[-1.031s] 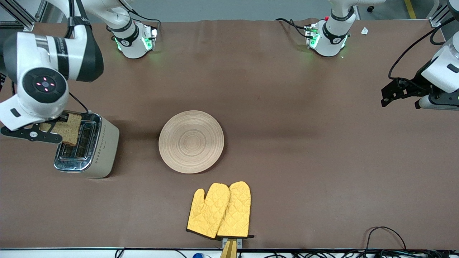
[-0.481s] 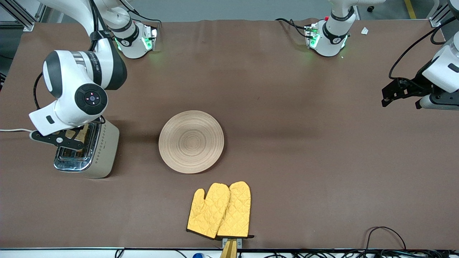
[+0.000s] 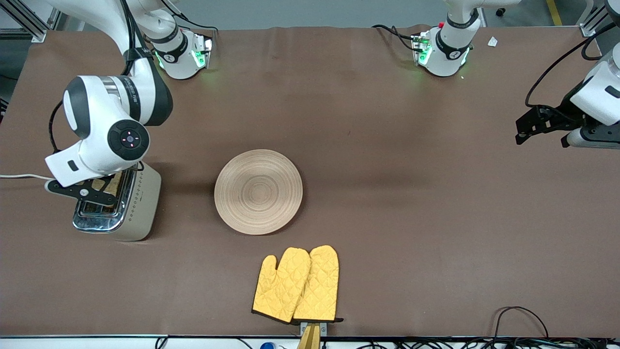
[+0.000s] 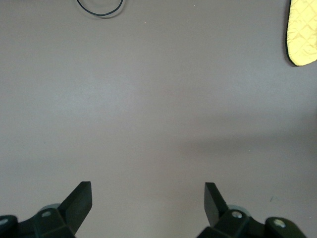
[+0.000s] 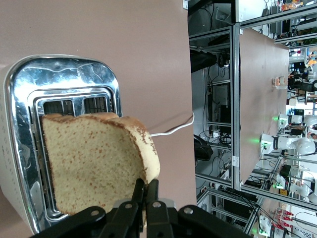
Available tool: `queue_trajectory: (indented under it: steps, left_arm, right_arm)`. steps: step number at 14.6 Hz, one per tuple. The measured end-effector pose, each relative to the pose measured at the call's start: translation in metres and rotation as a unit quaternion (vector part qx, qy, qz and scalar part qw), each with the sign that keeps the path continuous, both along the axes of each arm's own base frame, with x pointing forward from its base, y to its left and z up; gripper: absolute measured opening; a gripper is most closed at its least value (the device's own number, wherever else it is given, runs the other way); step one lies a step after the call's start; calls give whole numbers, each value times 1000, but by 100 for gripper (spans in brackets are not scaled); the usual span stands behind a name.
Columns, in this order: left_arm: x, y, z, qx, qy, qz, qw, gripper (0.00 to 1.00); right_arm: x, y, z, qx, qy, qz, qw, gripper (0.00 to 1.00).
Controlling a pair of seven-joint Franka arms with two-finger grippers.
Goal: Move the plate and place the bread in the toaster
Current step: 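Align the bread slice with the toaster slot using the right gripper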
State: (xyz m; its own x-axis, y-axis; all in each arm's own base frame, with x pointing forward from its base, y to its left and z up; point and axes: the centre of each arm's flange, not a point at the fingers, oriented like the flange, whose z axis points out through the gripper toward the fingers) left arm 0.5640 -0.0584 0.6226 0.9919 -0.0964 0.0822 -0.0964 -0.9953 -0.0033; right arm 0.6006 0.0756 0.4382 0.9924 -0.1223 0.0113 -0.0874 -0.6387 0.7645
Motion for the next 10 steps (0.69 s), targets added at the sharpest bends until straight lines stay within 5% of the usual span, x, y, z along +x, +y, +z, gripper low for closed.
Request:
queue_trajectory:
  steps: [10]
  left_arm:
    - [0, 0, 0, 0, 0, 0, 1000, 100]
  right_arm:
    - [-3, -6, -14, -3, -4, -8, 1000, 4]
